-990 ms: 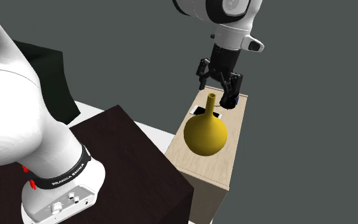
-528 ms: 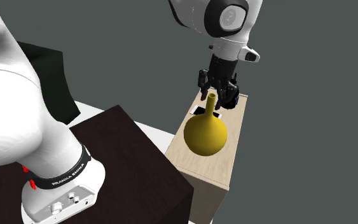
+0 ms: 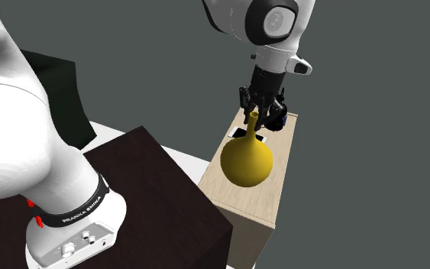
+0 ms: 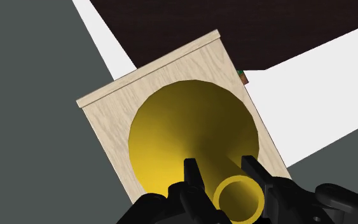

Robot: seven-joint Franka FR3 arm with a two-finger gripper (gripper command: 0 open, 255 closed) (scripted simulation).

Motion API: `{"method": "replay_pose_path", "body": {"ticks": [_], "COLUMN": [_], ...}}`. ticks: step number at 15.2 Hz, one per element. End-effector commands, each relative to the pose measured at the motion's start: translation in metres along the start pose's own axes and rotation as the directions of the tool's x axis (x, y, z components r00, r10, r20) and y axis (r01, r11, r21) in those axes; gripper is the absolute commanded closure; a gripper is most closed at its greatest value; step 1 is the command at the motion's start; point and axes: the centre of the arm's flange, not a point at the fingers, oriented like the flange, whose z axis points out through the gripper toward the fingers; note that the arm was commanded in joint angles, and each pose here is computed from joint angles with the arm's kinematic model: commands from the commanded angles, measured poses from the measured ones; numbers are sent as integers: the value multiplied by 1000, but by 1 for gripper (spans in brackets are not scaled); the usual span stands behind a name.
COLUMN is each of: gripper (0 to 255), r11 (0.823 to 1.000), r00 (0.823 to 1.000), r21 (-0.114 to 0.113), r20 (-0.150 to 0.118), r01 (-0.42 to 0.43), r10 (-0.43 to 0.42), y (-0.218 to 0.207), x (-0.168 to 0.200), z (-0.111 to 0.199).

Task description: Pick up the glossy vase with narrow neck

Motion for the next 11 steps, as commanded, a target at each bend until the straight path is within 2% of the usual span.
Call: {"method": "replay_pose_path", "body": {"ticks": [1,11], "gripper": [255,255], "r11": [1000,1000], "r00": [1000,1000], "r21": [0,0], "r20": [1,1], "r01": [0,0], "r10": [0,0], "y": [1,1], "x": [1,-10], "z": [0,-52]}}
